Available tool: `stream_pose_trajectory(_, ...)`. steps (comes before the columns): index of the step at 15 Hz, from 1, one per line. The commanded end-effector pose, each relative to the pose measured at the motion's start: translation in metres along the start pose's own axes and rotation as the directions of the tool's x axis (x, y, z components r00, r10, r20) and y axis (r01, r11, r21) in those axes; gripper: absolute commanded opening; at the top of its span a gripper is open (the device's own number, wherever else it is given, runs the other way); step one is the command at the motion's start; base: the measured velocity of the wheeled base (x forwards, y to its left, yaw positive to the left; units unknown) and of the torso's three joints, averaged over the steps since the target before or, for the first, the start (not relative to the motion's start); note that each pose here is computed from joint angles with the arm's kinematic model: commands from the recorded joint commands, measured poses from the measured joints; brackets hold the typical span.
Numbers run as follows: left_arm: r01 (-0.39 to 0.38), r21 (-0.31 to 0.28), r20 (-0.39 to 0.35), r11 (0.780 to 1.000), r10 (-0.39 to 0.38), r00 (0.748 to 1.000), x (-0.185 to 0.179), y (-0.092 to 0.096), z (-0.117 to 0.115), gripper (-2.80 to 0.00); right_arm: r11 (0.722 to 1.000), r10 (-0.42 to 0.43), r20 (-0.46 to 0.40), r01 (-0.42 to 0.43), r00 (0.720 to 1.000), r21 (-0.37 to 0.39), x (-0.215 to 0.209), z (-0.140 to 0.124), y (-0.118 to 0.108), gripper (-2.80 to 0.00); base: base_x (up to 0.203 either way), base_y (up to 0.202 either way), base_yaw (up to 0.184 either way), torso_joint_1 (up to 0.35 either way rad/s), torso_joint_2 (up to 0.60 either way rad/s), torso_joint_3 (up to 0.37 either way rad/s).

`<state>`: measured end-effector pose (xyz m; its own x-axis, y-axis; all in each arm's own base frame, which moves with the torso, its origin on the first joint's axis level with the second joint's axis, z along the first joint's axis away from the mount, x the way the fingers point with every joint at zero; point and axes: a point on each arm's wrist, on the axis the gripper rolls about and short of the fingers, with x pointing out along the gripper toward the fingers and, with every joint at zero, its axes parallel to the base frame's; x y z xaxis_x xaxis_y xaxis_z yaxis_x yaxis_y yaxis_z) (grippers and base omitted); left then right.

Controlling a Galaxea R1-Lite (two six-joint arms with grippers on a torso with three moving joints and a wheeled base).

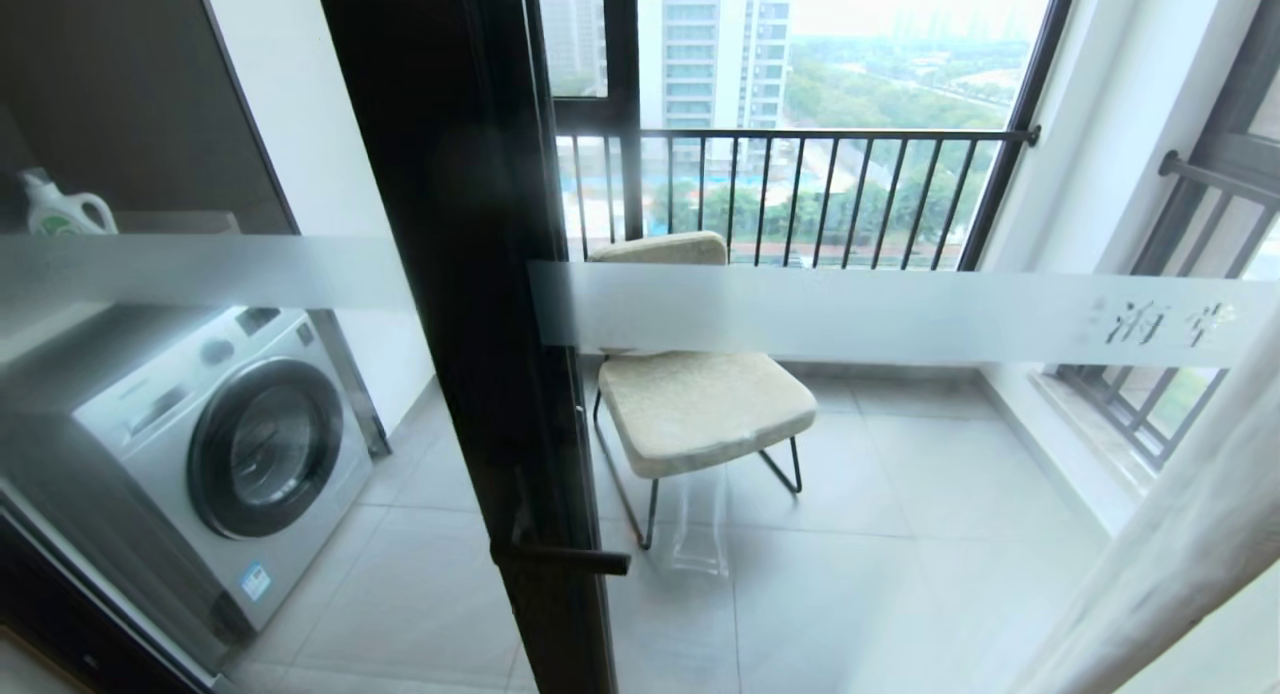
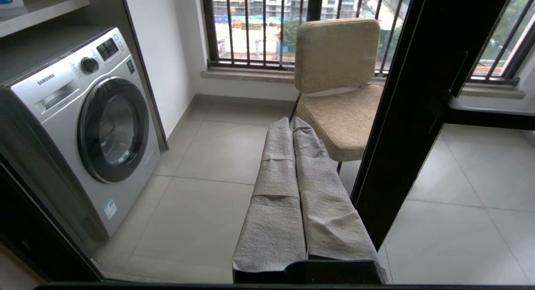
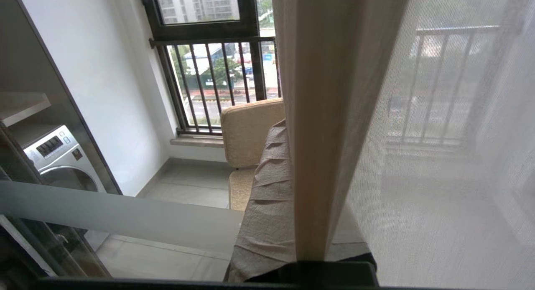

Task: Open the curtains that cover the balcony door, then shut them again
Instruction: Close the inner curtains on both sides

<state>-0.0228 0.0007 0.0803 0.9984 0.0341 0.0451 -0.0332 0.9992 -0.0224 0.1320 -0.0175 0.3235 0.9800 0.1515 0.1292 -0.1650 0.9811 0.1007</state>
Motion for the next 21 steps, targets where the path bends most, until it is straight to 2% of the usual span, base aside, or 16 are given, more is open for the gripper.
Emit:
stream_pose_trajectory(1,0.0,-0.001,0.001,1.0,0.0,1.0,0.0,0.0,0.0,-2.8,1.0,0.003,-0.001,-0.003,1.0,0.002,0.0007,-0.0003,-0.0001,-2.8,0.0,0.191,-0.001,0.006,0.01,0.007)
stream_pose_trajectory(21,0.0,-0.001,0.001,1.0,0.0,1.0,0.0,0.0,0.0,-2.8,1.0,0.004,0.007,-0.004,1.0,-0.003,-0.0015,0.0013,0.0009,-2.8,0.0,0.19,0.001,0.002,0.0,0.002)
